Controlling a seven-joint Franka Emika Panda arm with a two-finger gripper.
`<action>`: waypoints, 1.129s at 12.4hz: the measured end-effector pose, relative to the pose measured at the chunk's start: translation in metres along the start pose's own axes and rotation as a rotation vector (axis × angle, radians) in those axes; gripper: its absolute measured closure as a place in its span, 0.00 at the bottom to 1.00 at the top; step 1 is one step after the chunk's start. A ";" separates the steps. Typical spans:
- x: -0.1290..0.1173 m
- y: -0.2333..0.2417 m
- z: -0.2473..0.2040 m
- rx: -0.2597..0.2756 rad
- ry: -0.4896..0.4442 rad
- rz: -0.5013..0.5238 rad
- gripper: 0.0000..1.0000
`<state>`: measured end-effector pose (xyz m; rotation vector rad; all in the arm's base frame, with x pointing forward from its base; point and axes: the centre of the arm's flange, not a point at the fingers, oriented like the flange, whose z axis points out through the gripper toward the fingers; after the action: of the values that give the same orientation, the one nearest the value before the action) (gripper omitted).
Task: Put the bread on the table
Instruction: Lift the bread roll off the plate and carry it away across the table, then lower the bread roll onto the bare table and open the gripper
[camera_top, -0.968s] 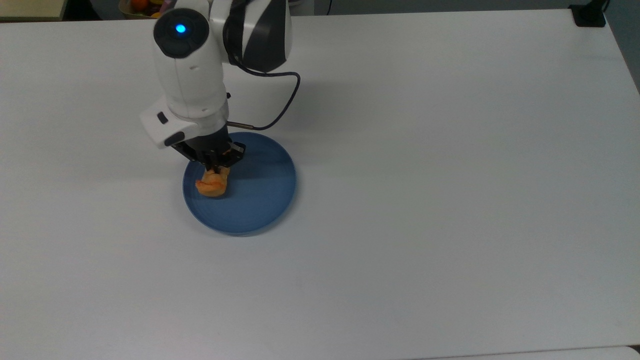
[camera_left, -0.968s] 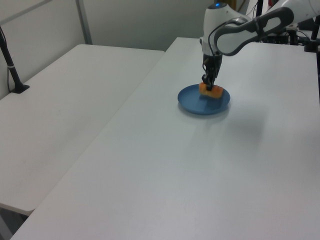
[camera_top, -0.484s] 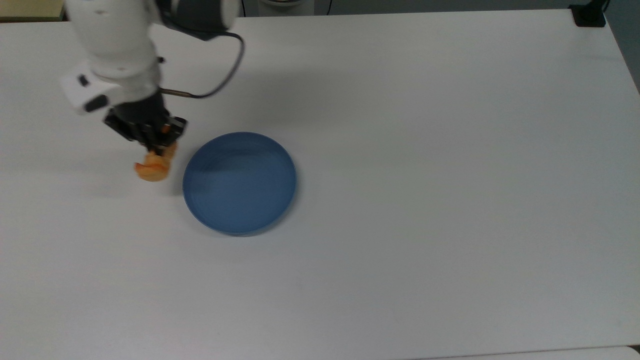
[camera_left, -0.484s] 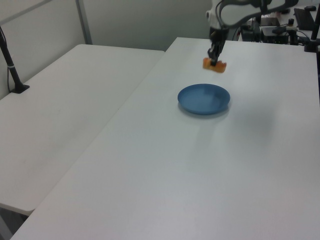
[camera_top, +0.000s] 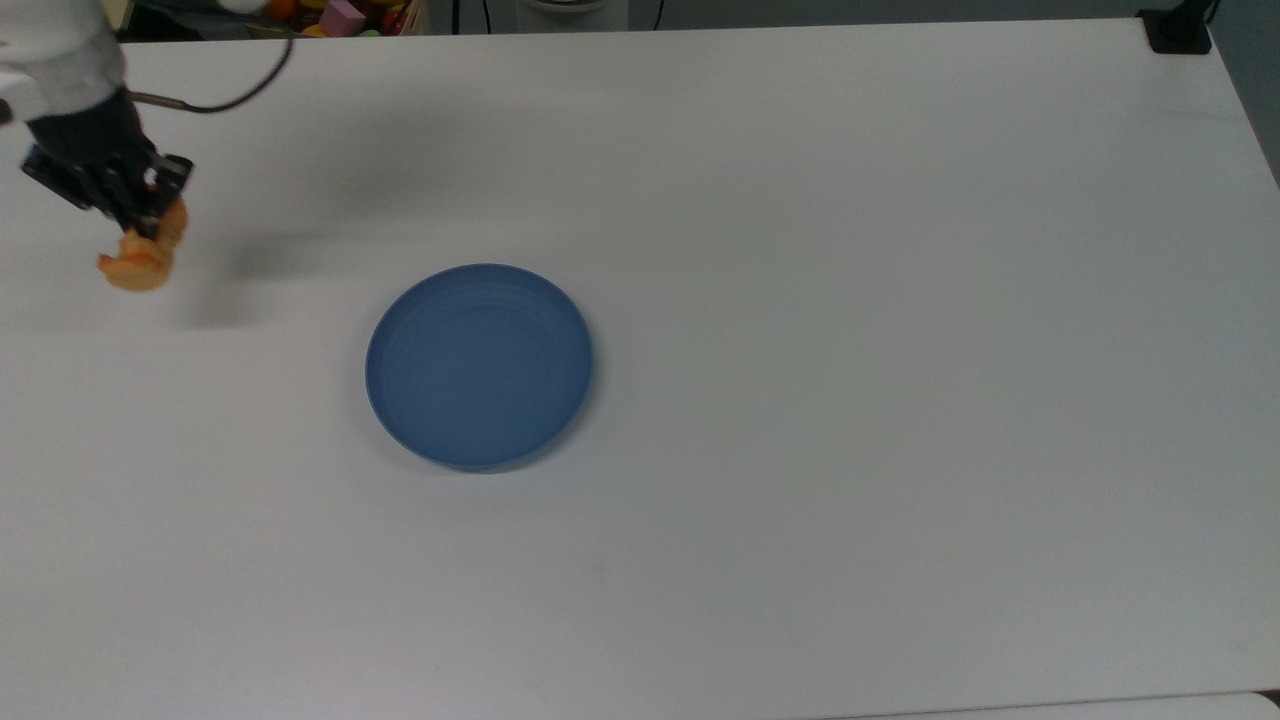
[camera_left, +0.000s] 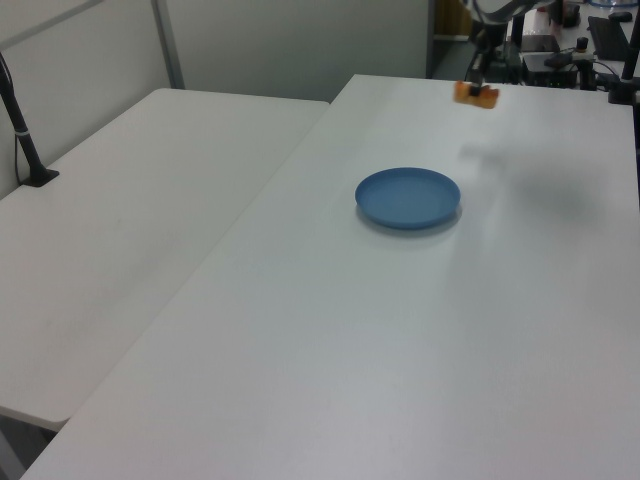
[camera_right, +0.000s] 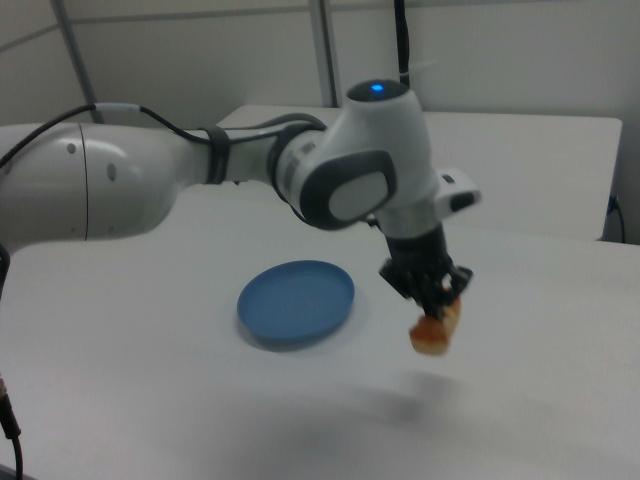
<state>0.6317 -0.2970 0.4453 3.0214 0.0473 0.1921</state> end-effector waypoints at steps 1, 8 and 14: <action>-0.023 0.029 0.009 0.001 -0.022 -0.025 0.92; -0.115 0.098 0.090 -0.052 -0.068 -0.100 0.92; -0.132 0.105 0.114 -0.056 -0.100 -0.094 0.46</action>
<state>0.5184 -0.4187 0.3286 2.9591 0.1719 0.0340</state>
